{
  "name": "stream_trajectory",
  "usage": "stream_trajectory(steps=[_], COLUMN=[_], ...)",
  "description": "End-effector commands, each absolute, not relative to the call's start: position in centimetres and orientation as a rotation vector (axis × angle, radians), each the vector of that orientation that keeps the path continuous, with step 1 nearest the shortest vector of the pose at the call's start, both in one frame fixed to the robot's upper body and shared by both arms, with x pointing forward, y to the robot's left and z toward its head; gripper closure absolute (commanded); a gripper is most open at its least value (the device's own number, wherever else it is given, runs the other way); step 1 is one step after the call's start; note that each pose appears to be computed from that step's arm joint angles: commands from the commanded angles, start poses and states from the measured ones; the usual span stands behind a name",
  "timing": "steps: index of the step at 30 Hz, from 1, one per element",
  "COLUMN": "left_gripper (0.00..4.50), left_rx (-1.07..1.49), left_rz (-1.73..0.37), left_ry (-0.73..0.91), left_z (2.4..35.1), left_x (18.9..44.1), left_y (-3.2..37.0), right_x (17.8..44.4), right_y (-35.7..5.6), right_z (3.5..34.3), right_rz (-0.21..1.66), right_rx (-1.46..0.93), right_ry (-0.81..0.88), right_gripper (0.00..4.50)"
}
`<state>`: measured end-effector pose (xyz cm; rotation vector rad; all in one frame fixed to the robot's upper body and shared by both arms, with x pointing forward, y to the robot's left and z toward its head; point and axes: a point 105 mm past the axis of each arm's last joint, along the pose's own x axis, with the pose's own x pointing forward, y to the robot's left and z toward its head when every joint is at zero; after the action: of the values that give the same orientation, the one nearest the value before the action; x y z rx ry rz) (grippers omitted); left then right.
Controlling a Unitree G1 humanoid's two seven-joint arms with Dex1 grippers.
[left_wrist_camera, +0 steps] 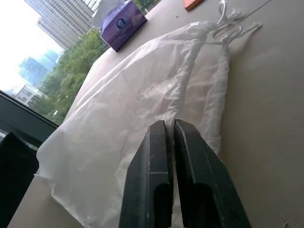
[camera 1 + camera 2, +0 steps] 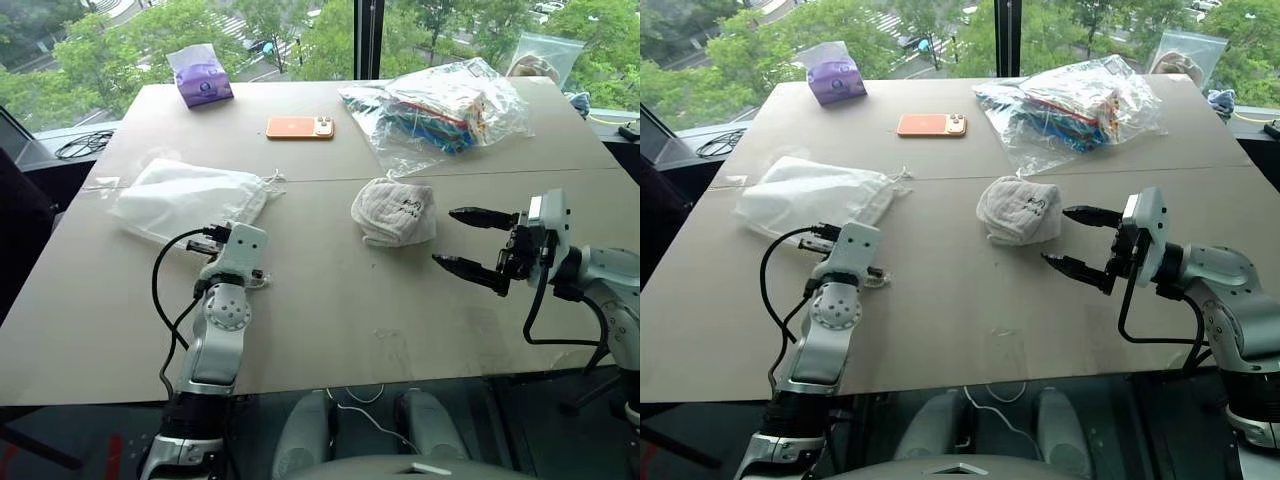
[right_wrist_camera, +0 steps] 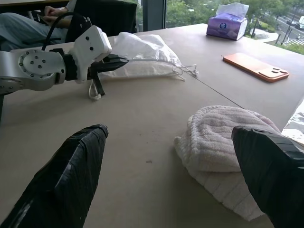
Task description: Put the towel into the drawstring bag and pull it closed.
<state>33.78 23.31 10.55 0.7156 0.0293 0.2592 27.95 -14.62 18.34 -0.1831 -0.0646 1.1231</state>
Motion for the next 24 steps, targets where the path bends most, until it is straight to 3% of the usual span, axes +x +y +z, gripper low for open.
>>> stream_trajectory(steps=[1,9,12,16,24], left_gripper=[4.47,4.47,4.47,4.47,4.47], left_rx=[0.754,0.713,0.698,0.67,0.52], left_rz=[0.344,0.271,0.242,0.184,-0.082], left_ry=[0.112,-0.004,-0.08,-0.113,-0.143], left_z=[9.2,12.1,15.4,17.9,22.5], left_x=[33.0,34.0,34.5,35.1,36.0], left_y=[26.3,25.2,24.7,23.9,20.5], right_x=[28.0,29.3,32.2,34.0,39.8], right_y=[-14.6,-13.7,-13.6,-12.5,-9.6], right_z=[19.3,19.7,18.8,17.7,17.2], right_rz=[1.122,1.057,0.879,0.842,0.699], right_rx=[-0.203,-0.227,-0.29,-0.381,-0.329], right_ry=[-0.114,-0.134,-0.081,-0.012,0.078], right_gripper=[0.0,0.0,0.0,0.0,0.0])
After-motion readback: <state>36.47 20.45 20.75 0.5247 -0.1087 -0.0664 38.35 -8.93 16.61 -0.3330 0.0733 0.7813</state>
